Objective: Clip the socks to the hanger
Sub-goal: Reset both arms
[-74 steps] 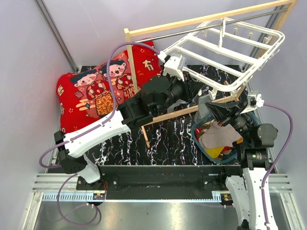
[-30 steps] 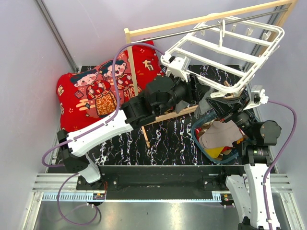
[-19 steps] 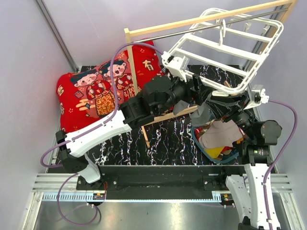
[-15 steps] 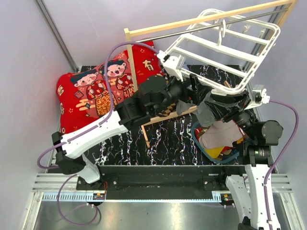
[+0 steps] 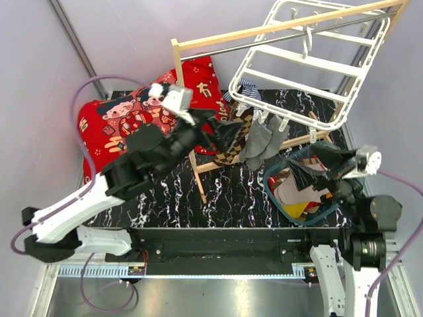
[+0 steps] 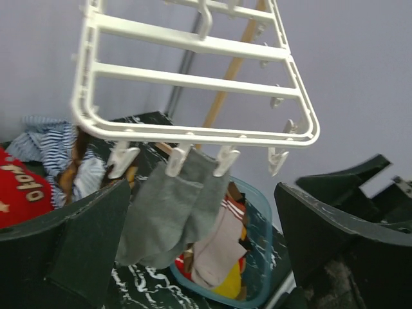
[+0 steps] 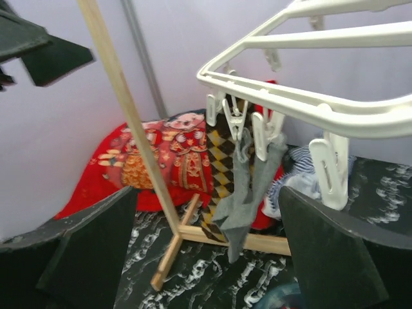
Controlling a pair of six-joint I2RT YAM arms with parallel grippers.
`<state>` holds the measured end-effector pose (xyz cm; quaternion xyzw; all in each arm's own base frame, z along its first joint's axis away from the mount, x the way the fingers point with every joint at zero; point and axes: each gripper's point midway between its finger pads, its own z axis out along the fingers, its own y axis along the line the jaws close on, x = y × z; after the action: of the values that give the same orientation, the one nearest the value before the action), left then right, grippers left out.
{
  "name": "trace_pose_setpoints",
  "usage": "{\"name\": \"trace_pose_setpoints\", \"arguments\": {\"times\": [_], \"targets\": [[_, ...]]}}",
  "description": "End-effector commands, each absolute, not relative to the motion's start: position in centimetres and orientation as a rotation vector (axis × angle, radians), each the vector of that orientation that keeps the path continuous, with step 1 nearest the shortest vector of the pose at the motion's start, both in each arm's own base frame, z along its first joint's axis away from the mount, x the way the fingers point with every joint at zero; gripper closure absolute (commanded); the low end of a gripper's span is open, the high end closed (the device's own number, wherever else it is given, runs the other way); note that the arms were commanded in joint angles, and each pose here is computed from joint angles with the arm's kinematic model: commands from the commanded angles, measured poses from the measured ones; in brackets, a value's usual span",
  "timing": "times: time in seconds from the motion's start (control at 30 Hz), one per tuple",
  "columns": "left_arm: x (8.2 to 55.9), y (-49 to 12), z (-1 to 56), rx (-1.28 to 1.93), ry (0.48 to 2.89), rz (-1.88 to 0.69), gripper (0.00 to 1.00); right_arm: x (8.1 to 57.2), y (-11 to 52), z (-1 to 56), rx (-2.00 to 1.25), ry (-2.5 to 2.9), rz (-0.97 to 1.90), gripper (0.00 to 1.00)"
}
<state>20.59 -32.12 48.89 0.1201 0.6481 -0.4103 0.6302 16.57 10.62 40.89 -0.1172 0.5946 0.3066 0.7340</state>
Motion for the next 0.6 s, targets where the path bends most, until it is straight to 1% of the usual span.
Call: {"name": "trace_pose_setpoints", "arguments": {"times": [0.0, 0.07, 0.2, 0.4, 0.43, 0.57], "targets": [[20.9, -26.9, 49.4, 0.185, 1.424, -0.817, 0.01, 14.4, 7.6, 40.6, -0.173, 1.337, 0.457, 0.00], [20.6, -24.3, 49.4, 0.143, 1.410, -0.779, 0.01, 13.1, 6.7, 40.7, -0.147, 1.327, 0.396, 0.00], [20.2, -21.2, 48.0, 0.105, 1.418, -0.724, 0.01, 11.8, 4.3, 40.8, -0.057, 1.297, 0.273, 0.00], [19.6, -15.0, 44.9, -0.040, 1.431, -0.633, 0.01, 10.4, 0.9, 40.1, 0.105, 1.246, 0.134, 0.00], [19.7, -14.7, 43.5, -0.038, 1.448, -0.606, 0.01, 10.3, 0.5, 39.8, 0.121, 1.250, 0.118, 0.00], [19.8, -12.1, 41.0, -0.094, 1.464, -0.524, 0.01, 10.1, -1.4, 38.6, 0.215, 1.255, 0.051, 0.00]]}}
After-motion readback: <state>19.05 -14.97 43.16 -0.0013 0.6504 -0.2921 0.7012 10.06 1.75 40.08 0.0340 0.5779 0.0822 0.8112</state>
